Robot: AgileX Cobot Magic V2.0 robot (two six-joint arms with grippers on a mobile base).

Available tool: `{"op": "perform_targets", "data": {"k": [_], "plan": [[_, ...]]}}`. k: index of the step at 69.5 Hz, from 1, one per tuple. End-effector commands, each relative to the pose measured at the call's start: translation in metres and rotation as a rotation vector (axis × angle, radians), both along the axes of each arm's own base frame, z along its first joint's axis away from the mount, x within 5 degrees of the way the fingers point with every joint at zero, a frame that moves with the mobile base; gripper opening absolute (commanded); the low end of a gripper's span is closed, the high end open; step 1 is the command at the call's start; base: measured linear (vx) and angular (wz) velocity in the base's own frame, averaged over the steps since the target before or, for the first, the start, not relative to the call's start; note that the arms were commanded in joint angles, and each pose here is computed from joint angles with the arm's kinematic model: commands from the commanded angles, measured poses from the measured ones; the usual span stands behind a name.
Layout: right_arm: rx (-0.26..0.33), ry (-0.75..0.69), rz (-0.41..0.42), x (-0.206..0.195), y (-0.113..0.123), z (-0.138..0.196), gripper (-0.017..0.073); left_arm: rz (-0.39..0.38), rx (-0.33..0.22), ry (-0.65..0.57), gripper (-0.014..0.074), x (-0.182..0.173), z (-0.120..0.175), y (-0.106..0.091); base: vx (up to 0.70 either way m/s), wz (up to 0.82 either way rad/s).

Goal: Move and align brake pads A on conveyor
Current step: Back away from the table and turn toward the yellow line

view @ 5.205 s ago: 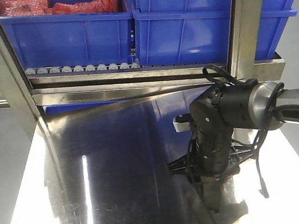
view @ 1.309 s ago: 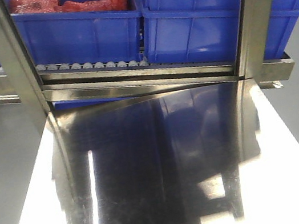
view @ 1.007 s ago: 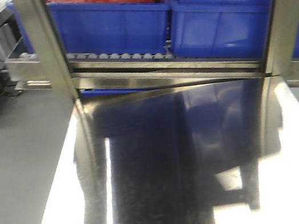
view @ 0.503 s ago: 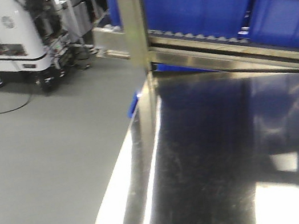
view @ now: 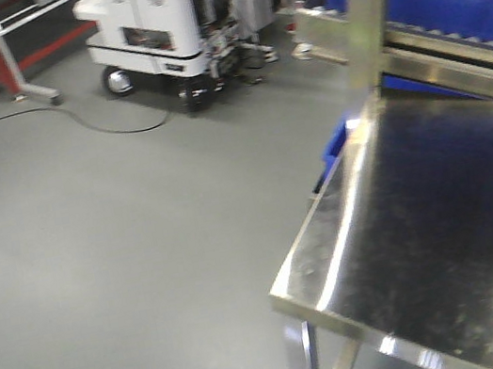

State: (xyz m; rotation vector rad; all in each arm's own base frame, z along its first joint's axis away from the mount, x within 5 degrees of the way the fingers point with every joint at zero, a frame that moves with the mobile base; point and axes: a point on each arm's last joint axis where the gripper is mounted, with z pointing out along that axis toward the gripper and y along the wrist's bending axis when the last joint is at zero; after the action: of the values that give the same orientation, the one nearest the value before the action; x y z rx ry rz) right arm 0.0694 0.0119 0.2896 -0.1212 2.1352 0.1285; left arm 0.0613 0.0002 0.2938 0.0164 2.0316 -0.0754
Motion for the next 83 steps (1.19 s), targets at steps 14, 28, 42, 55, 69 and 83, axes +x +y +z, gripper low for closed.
{"op": "perform_targets", "data": {"k": [14,28,42,55,69,83], "plan": [[0.005,-0.107,-0.005,0.0039,-0.0002,0.0153,-0.0004,-0.018,-0.012,-0.104,-0.0006,0.0028,0.0155,-0.0017,-0.18,0.64],[0.005,-0.107,-0.005,0.0039,-0.0002,0.0153,-0.0004,-0.018,-0.012,-0.104,-0.0006,0.0028,0.0155,-0.0017,-0.18,0.69],[0.005,-0.107,-0.005,0.0039,-0.0002,0.0153,-0.0004,-0.018,-0.012,-0.104,-0.0006,0.0028,0.0155,-0.0017,-0.18,0.69],[0.005,-0.105,-0.005,0.0038,-0.0002,0.0152,-0.0004,-0.018,-0.012,-0.104,-0.0006,0.0028,0.0155,-0.0017,-0.18,0.71],[0.005,-0.105,-0.005,0.0038,-0.0002,0.0152,-0.0004,-0.018,-0.012,-0.104,-0.0006,0.0028,0.0155,-0.0017,-0.17,0.70],[0.005,-0.105,-0.005,0.0038,-0.0002,0.0152,-0.0004,-0.018,-0.011,-0.101,-0.0006,0.0027,0.0153,-0.0016,-0.16,0.60]]}}
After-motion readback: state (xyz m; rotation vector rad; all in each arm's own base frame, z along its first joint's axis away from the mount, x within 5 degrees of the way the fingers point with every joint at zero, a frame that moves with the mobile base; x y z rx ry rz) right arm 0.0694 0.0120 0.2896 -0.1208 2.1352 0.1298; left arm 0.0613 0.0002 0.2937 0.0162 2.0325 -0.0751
